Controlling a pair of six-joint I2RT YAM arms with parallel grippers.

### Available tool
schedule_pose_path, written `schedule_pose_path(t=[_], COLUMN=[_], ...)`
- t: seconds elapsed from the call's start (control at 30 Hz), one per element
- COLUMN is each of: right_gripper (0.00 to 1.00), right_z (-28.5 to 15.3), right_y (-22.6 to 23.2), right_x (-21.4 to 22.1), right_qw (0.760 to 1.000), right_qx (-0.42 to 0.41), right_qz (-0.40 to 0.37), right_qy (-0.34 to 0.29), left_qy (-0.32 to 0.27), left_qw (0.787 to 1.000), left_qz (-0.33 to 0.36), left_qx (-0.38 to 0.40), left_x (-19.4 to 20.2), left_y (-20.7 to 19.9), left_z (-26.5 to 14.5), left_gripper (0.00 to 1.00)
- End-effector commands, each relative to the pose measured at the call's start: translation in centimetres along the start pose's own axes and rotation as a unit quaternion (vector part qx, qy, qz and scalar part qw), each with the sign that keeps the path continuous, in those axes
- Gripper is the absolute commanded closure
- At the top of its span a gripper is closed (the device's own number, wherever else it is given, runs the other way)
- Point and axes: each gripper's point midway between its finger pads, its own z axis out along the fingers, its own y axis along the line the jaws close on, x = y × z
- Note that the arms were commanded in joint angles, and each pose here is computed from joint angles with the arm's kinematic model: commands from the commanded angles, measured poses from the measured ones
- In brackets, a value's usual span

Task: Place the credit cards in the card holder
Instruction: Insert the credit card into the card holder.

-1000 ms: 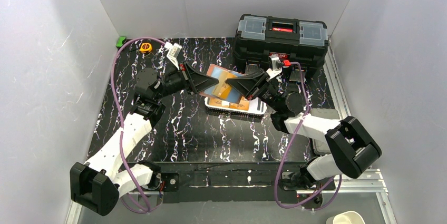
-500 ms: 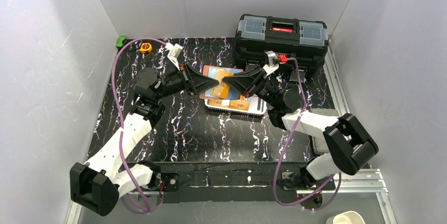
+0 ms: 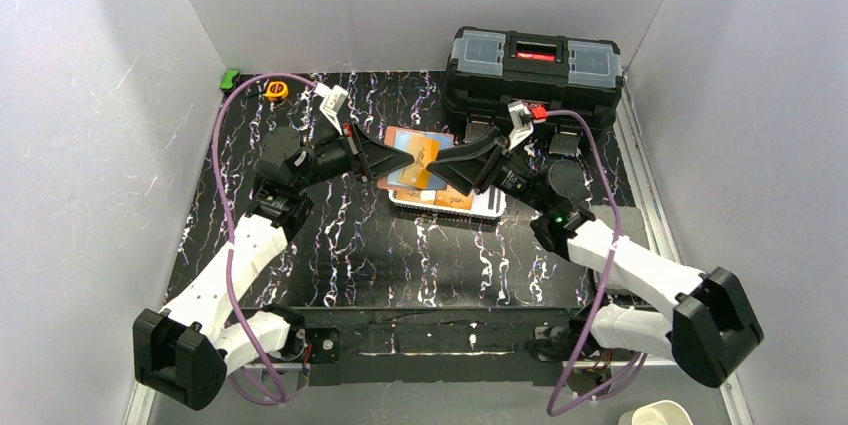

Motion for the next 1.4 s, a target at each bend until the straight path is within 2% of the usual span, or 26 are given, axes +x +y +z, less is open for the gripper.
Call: schedule_pose_path(t=[0.0, 0.17, 0.27, 0.33, 0.43, 0.47, 0.73, 0.97, 1.1, 1.37], right_gripper=[0.31, 0.34, 0.4, 0.49, 0.72, 0.75, 0.83, 0.88, 0.9, 0.91], right_z=[-1.7, -1.5, -1.1, -0.9, -1.0, -1.1, -2.3, -0.6, 0.5, 1.2], right_y=[-3.2, -3.0, -2.9, -3.0, -3.1, -2.9, -2.4, -2.6, -2.9, -2.5], right_x=[1.9, 1.9, 1.9, 1.9, 1.5, 1.4, 0.5, -0.2, 0.8, 2.5], right_qw=[0.991, 0.987, 0.987, 0.986, 0.985, 0.985, 0.979, 0.974, 0.968, 0.967], right_qx=[0.112, 0.127, 0.121, 0.124, 0.134, 0.133, 0.157, 0.169, 0.18, 0.174], right_qz=[-0.018, -0.021, -0.018, -0.018, -0.024, -0.029, -0.067, -0.073, -0.074, -0.067], right_qy=[0.069, 0.1, 0.104, 0.106, 0.106, 0.106, 0.108, 0.133, 0.161, 0.175], left_qy=[-0.013, -0.013, -0.011, -0.009, -0.006, -0.006, -0.006, -0.003, 0.0, 0.004], left_qw=[0.999, 0.999, 0.999, 0.999, 0.999, 0.999, 0.999, 0.999, 0.999, 0.999], left_qz=[0.043, 0.041, 0.041, 0.039, 0.037, 0.037, 0.039, 0.037, 0.035, 0.035], left_qx=[0.026, 0.021, 0.021, 0.019, 0.018, 0.018, 0.017, 0.012, 0.007, 0.001], left_x=[-1.3, -1.4, -1.4, -1.3, -1.2, -1.1, -1.1, -0.9, -0.6, 0.0], left_y=[-2.3, -2.1, -2.1, -2.0, -1.9, -1.9, -1.8, -1.4, -0.8, -0.3], left_z=[-0.6, -0.5, -0.5, -0.5, -0.5, -0.5, -0.6, -0.5, -0.5, -0.6], left_gripper=[1.0, 1.0, 1.0, 1.0, 1.0, 1.0, 1.0, 1.0, 1.0, 1.0])
